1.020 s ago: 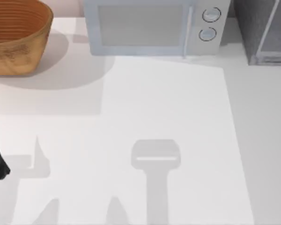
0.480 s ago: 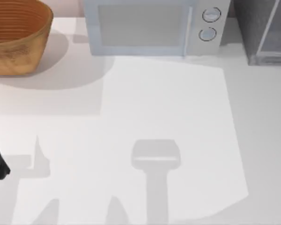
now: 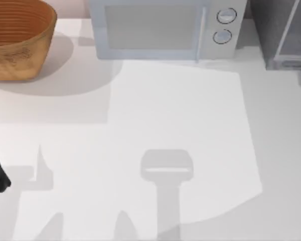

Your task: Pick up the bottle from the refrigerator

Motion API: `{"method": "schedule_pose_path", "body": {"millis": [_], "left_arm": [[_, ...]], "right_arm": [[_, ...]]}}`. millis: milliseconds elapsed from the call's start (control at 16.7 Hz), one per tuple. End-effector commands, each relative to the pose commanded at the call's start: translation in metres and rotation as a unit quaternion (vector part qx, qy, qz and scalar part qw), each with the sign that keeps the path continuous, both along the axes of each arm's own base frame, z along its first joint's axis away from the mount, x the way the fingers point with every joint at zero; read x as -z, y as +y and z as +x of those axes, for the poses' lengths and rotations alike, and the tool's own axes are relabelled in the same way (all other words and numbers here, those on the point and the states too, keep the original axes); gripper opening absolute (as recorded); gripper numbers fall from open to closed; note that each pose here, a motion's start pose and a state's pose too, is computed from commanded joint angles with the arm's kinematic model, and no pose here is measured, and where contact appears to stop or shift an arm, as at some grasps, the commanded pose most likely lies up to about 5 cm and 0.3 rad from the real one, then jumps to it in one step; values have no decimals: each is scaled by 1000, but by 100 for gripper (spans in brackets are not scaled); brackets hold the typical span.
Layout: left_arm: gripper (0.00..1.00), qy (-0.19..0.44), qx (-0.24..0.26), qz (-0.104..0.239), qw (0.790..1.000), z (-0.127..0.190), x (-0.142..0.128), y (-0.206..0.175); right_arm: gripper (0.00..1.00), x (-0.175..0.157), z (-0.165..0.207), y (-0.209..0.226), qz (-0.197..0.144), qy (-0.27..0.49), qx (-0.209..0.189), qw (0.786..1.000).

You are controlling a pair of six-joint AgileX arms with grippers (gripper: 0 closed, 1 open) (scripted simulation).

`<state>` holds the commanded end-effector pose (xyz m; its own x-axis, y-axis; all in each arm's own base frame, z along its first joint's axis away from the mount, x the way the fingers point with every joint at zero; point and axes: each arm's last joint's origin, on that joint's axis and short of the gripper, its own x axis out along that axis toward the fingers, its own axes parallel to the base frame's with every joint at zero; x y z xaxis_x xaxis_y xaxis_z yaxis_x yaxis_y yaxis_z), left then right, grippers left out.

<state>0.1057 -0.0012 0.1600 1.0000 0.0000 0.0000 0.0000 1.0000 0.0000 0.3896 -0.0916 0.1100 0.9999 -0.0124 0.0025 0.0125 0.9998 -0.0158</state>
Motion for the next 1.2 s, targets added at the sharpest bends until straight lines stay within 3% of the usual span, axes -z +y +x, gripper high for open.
{"method": "schedule_pose_path", "body": {"millis": [540,840,1200], "left_arm": [[100,0,0,0,1000,0,0,0],[100,0,0,0,1000,0,0,0],[100,0,0,0,1000,0,0,0]], "right_arm": [[100,1,58,0,0,0,-1,1000],[100,1,61,1,0,2,-1,1000],[55,1,61,1,0,2,-1,1000]]}}
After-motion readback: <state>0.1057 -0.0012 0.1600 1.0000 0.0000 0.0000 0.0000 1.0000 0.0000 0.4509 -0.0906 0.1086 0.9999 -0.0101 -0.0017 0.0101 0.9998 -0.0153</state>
